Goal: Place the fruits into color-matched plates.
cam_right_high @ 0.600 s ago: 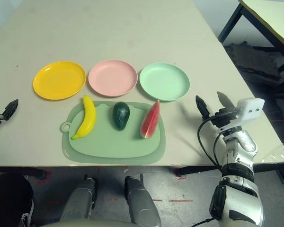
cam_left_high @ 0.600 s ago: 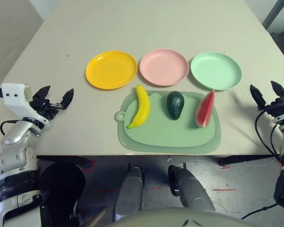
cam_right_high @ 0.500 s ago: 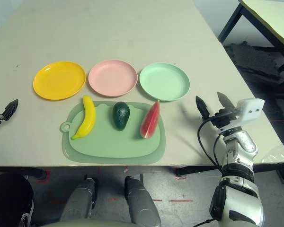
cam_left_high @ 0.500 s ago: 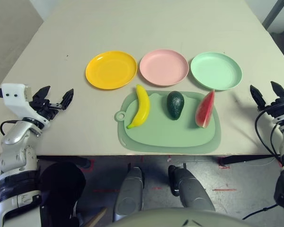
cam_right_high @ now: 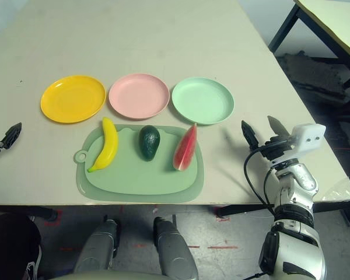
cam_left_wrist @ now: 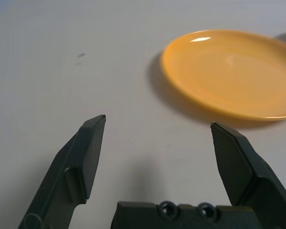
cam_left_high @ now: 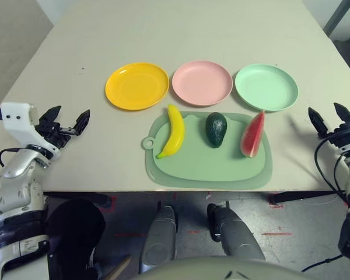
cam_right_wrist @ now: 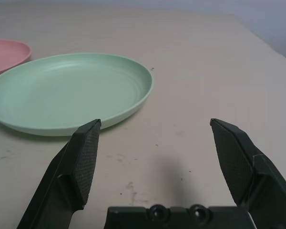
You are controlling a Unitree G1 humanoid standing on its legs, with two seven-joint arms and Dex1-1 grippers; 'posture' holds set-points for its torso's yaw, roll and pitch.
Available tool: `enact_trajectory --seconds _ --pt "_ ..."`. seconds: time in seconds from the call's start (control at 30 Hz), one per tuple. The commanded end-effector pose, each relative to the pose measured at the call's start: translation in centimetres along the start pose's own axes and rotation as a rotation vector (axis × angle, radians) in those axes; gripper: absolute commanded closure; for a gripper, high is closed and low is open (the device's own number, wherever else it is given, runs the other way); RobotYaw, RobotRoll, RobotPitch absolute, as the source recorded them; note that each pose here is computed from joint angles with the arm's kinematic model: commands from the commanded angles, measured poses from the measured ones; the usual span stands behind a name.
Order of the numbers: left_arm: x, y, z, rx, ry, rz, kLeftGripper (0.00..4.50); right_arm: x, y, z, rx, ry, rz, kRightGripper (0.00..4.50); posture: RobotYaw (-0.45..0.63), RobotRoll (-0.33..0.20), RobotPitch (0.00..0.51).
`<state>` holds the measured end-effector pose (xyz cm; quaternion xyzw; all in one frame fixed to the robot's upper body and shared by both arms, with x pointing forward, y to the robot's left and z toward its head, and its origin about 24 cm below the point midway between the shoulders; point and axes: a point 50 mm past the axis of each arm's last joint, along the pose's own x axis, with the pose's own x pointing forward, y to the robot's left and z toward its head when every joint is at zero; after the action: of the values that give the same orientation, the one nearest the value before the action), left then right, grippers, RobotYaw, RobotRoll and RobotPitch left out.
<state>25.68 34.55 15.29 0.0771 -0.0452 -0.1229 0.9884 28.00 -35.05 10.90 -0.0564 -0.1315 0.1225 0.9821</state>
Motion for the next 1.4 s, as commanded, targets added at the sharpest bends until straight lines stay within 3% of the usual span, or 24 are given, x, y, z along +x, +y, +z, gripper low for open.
enact_trajectory --seconds 0.03,0.2,0.3,0.37,0.47,0.53,0.67,0.83,1.0,1.4 --pt "0.4 -1.9 2.2 0.009 -0.075 -0.324 0.0 -0.9 -1.1 1.8 -0.008 0.003 0.047 0.04 0.04 0.0 0.263" --pt "0.7 -3.2 3.8 0.118 -0.01 -0.703 0.0 0.0 -1.4 7.9 -0.072 0.015 0.262 0.04 0.0 0.0 0.265" --pt "1.0 -4.0 4.4 0.154 0.013 -0.875 0.0 0.3 1.3 12.4 -0.183 0.091 0.561 0.04 -0.03 0.0 0.267" --pt "1.0 -4.2 4.4 0.17 0.026 -0.93 0.0 0.6 2.3 14.1 -0.227 0.115 0.637 0.04 -0.06 0.0 0.268" --pt "1.5 -5.1 3.9 0.176 0.044 -1.021 0.0 3.7 3.3 18.1 -0.417 0.107 0.648 0.04 -0.1 0.0 0.256" --pt "1.7 -5.3 3.7 0.176 0.045 -1.045 0.0 4.8 4.2 19.2 -0.462 0.096 0.713 0.04 -0.1 0.0 0.252" --pt "2.3 -5.5 3.5 0.207 0.048 -1.083 0.0 7.5 6.9 22.0 -0.732 0.128 0.957 0.04 -0.11 0.0 0.242" --pt "2.8 -5.0 3.6 0.231 0.047 -1.068 0.0 9.7 9.3 22.2 -1.068 0.196 1.206 0.04 -0.09 0.0 0.238" --pt "2.3 -4.6 3.6 0.239 0.053 -1.038 0.0 11.1 10.9 21.5 -1.23 0.223 1.344 0.04 -0.08 0.0 0.232" --pt "2.5 -4.3 3.9 0.273 0.056 -1.029 0.0 11.4 14.8 18.7 -1.297 0.234 1.671 0.04 -0.06 0.0 0.226"
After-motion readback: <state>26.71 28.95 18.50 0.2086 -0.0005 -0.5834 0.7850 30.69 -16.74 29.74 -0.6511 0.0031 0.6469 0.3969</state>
